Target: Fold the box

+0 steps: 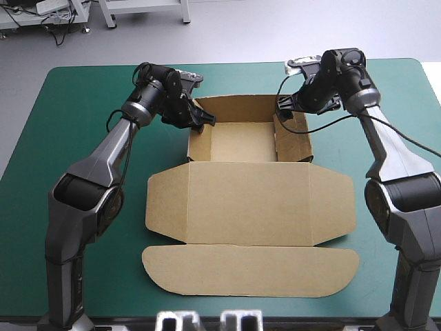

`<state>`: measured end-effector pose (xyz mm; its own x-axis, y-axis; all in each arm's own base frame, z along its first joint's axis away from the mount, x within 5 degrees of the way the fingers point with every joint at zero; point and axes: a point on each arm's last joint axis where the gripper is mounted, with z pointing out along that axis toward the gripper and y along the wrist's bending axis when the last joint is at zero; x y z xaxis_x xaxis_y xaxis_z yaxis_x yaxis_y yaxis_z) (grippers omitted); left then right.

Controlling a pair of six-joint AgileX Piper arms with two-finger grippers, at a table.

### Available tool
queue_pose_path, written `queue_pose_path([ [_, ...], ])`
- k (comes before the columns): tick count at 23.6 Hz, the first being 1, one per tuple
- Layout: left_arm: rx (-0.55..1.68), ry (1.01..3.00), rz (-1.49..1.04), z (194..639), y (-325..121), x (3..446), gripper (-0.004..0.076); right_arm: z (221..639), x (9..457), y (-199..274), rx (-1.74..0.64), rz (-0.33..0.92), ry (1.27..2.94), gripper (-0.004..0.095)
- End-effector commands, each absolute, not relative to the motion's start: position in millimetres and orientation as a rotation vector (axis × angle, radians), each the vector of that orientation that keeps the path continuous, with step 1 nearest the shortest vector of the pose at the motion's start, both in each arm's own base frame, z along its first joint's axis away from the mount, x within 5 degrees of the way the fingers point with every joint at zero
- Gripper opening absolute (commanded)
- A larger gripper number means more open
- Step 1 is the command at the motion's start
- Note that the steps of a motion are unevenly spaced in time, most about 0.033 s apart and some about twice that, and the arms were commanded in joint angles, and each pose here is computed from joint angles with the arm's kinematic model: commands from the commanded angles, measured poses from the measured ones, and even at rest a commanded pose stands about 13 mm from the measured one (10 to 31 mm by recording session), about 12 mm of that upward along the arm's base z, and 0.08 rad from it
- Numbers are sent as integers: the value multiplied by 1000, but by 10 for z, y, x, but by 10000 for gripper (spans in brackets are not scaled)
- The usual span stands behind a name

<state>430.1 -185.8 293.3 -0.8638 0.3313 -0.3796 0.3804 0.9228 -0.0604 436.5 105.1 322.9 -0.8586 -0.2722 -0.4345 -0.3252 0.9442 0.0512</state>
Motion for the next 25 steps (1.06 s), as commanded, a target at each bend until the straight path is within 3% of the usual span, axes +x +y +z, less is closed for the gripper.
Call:
queue_pose_path([
  [1, 482, 2564, -246, 3686, -1761, 4068, 452, 3805, 4137, 961, -414, 166, 2533, 900],
  [7, 465, 2361, -214, 4451, -1548, 3671, 425, 4068, 3969, 927, -407, 170, 2470, 900],
  [9, 503, 2286, -192, 4720, -1434, 3419, 333, 4099, 3947, 924, -407, 173, 2462, 900],
  [14, 639, 2203, -102, 4985, -1166, 2824, 9, 4034, 3965, 925, -434, 159, 2478, 900],
  [19, 650, 2294, 45, 4725, -857, 2328, -8, 3914, 4017, 936, -443, 157, 2511, 900],
  [25, 602, 2477, 28, 4173, -717, 1976, -8, 3533, 4228, 1029, -471, 226, 2594, 900],
])
